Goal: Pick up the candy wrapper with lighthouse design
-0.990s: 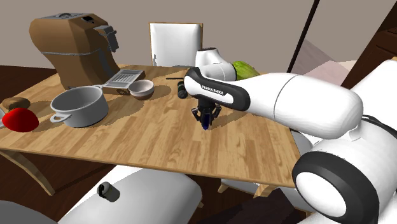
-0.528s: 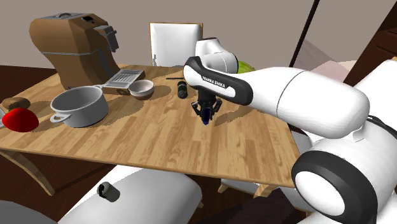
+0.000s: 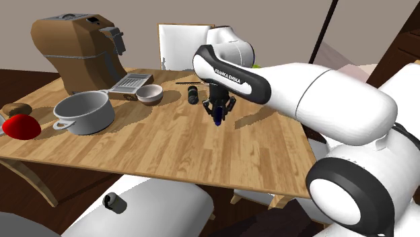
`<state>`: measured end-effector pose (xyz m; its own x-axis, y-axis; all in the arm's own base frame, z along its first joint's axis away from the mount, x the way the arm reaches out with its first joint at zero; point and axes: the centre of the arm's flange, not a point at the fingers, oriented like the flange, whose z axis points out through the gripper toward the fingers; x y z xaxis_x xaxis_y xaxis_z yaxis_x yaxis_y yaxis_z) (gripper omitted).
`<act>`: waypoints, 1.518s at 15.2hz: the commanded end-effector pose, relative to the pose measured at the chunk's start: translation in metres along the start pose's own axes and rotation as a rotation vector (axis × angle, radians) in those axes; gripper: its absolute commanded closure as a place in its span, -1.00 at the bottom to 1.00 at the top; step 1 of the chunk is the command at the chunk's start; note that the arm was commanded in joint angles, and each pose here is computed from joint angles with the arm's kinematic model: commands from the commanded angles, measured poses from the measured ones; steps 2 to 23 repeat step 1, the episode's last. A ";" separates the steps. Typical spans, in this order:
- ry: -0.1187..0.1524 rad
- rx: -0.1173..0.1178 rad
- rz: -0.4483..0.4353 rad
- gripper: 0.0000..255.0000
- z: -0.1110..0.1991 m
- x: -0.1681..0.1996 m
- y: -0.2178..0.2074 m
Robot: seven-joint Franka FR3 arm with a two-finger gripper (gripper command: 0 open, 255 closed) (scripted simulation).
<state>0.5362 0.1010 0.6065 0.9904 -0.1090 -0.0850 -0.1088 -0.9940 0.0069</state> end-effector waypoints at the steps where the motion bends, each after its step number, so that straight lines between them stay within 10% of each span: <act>1: 0.000 0.000 0.000 1.00 -0.003 0.000 0.000; 23: 0.000 0.000 0.000 1.00 -0.003 0.000 0.000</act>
